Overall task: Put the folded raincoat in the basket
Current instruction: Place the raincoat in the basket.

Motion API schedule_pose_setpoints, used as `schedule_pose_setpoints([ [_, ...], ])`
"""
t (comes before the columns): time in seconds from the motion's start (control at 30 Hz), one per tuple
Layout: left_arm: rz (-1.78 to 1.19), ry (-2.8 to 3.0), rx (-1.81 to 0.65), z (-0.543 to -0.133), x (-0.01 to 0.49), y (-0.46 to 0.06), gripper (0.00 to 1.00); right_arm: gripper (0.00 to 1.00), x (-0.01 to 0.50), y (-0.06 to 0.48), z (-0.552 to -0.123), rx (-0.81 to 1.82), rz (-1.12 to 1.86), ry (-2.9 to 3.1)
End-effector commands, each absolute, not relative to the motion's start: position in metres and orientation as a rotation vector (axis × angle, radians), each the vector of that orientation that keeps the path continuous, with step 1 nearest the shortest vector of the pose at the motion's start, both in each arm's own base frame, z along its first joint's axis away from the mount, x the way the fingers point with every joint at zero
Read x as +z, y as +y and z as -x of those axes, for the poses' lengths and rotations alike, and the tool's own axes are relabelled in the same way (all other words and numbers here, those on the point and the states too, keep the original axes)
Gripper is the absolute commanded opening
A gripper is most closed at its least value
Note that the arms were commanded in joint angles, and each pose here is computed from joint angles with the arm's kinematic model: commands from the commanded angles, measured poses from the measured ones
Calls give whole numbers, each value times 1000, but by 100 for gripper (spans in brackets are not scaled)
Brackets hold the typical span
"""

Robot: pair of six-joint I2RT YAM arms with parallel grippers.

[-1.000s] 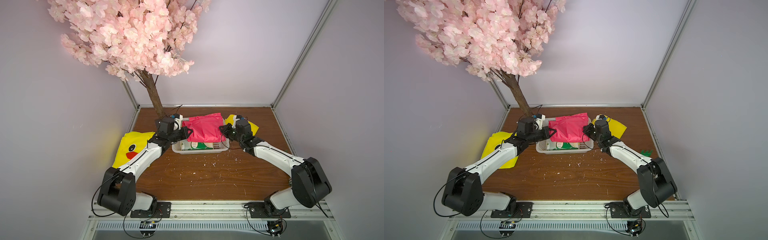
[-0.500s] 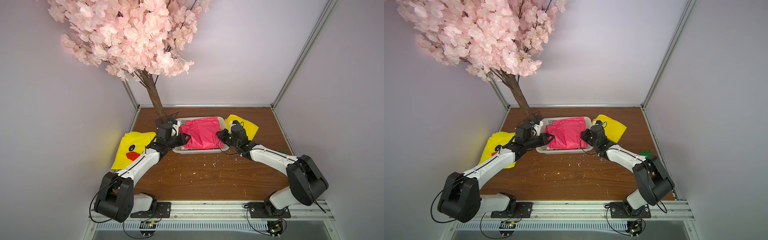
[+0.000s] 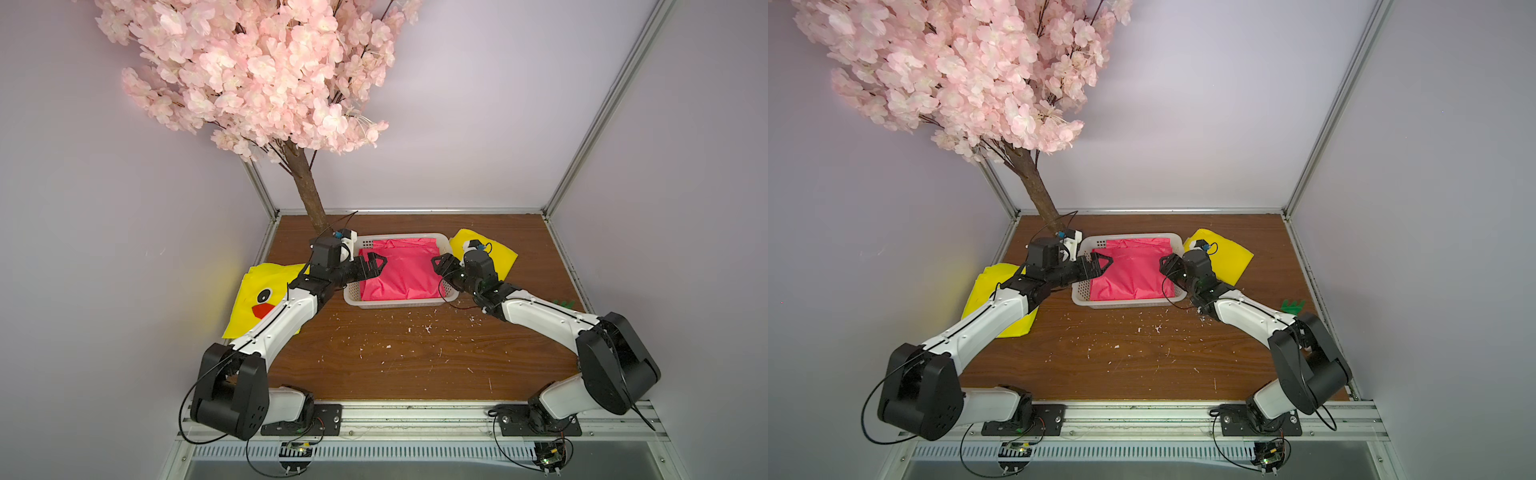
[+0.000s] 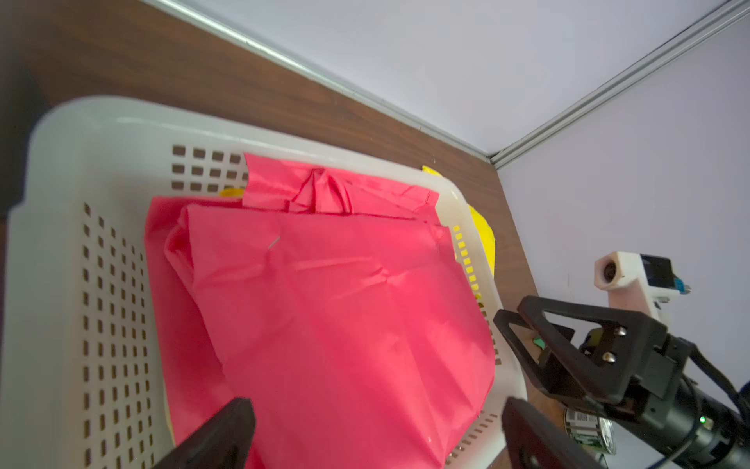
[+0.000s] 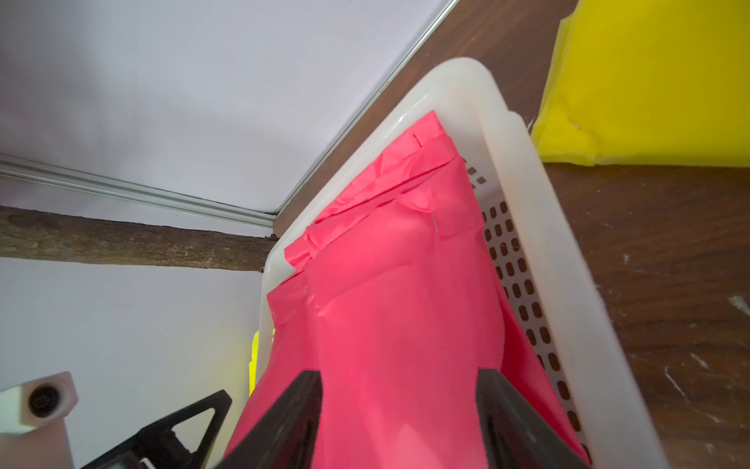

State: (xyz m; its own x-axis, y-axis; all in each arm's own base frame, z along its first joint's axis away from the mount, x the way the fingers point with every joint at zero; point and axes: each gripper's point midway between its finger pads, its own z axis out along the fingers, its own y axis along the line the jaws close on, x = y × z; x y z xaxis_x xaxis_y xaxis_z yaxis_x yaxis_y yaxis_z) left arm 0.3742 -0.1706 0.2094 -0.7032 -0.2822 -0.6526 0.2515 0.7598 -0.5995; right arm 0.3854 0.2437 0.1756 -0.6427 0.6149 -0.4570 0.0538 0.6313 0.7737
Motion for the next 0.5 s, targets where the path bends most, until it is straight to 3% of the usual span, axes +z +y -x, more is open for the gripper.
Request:
schedule_pose_setpoints([
  [0.0,36,2129,-767,-379,237,-149,99,68,235,243,-391,993,-454,1985],
  [0.1,32,2097,-724,-380,256,-142,99,68,254,242,-391,989,-425,1962],
  [0.23,-27,2057,-846,-379,278,-159,99,68,267,265,-393,1047,-310,2009],
  [0.47,-123,2076,-1023,-372,270,-212,99,68,244,324,-386,1101,-132,2185],
])
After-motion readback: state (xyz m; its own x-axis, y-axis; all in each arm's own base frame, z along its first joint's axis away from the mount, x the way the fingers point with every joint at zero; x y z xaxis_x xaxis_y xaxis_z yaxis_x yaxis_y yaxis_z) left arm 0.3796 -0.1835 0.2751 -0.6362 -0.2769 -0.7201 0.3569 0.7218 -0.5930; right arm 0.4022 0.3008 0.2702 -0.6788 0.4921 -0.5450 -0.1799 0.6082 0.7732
